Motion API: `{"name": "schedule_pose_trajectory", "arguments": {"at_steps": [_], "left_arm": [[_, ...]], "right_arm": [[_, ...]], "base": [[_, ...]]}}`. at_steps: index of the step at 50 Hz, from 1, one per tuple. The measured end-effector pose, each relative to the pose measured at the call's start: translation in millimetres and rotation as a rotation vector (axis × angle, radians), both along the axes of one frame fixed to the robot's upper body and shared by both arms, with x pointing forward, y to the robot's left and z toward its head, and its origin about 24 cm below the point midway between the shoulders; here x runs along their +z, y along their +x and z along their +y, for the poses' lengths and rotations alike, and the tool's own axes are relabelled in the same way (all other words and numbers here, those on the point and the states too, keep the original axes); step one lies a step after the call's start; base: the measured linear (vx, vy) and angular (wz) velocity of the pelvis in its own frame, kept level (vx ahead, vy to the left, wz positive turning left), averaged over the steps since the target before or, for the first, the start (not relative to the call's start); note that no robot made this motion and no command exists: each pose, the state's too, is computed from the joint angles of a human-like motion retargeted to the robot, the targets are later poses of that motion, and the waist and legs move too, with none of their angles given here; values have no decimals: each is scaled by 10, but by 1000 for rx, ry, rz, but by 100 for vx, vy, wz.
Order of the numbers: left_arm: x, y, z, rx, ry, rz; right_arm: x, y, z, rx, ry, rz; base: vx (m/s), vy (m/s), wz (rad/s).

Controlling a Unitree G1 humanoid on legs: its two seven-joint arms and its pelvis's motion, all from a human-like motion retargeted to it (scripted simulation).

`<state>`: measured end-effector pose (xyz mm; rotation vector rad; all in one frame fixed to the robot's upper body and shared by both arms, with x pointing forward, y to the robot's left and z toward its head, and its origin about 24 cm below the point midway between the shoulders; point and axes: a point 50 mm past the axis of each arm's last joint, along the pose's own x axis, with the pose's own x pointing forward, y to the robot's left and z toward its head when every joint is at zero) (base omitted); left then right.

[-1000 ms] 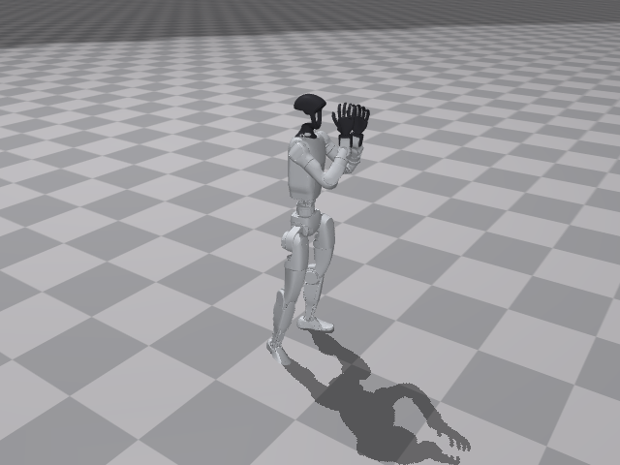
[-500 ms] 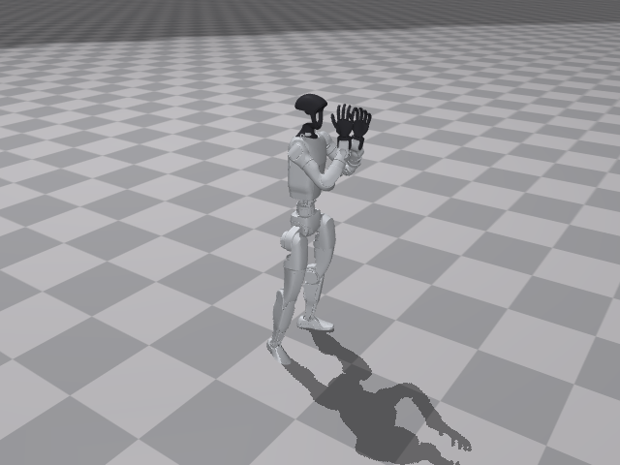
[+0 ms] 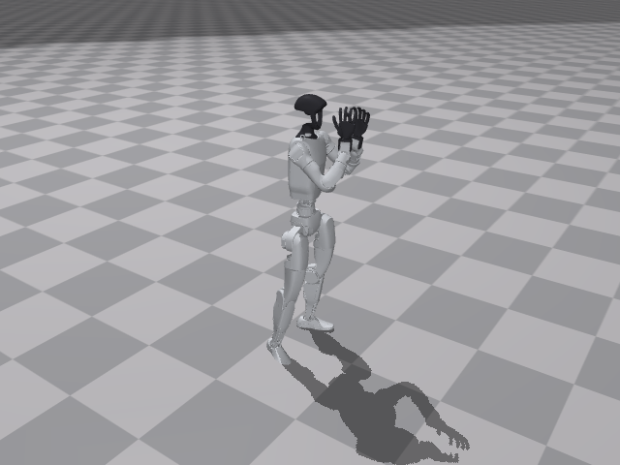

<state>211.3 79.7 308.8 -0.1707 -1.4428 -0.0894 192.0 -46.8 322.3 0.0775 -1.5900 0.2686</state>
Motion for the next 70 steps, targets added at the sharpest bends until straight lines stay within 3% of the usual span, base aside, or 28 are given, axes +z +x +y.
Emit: {"name": "schedule_pose_trajectory", "arguments": {"at_steps": [3, 11, 17, 22, 29, 34, 42, 48, 56, 61, 70], "left_arm": [[-4, 20, 22, 9, -12, 11], [-30, 53, -133, -48, 76, 32], [-5, 79, 26, 12, -39, 34], [-3, 47, -160, -29, 85, 9], [20, 30, 74, 64, -41, -13], [15, 35, -134, -17, 65, 5], [-1, 55, 41, 49, -45, 10], [-35, 61, -142, -39, 79, 39], [-32, 41, 49, 40, -35, 18], [-58, 3, -104, -34, 101, 18], [-37, -71, 74, 45, 5, -26]], "right_arm": [[-8, 19, -80, -13, 84, 25], [6, 7, 91, 21, -55, 6], [24, -5, -91, -33, 140, 8], [10, -45, 124, 35, -32, -6], [14, 33, -155, -44, 232, 47], [-8, -20, 144, 37, -22, 27], [17, 58, -103, -110, 209, 22], [25, 5, 149, -15, -38, -2], [76, 9, -133, -114, 217, -23], [75, -66, 112, -15, -59, -61], [121, -86, -104, -102, 177, -92]], "base": [[0, 0, 0], [0, 0, 0], [0, 0, 0], [0, 0, 0], [0, 0, 0], [0, 0, 0], [0, 0, 0], [0, 0, 0], [0, 0, 0], [0, 0, 0], [0, 0, 0]]}}
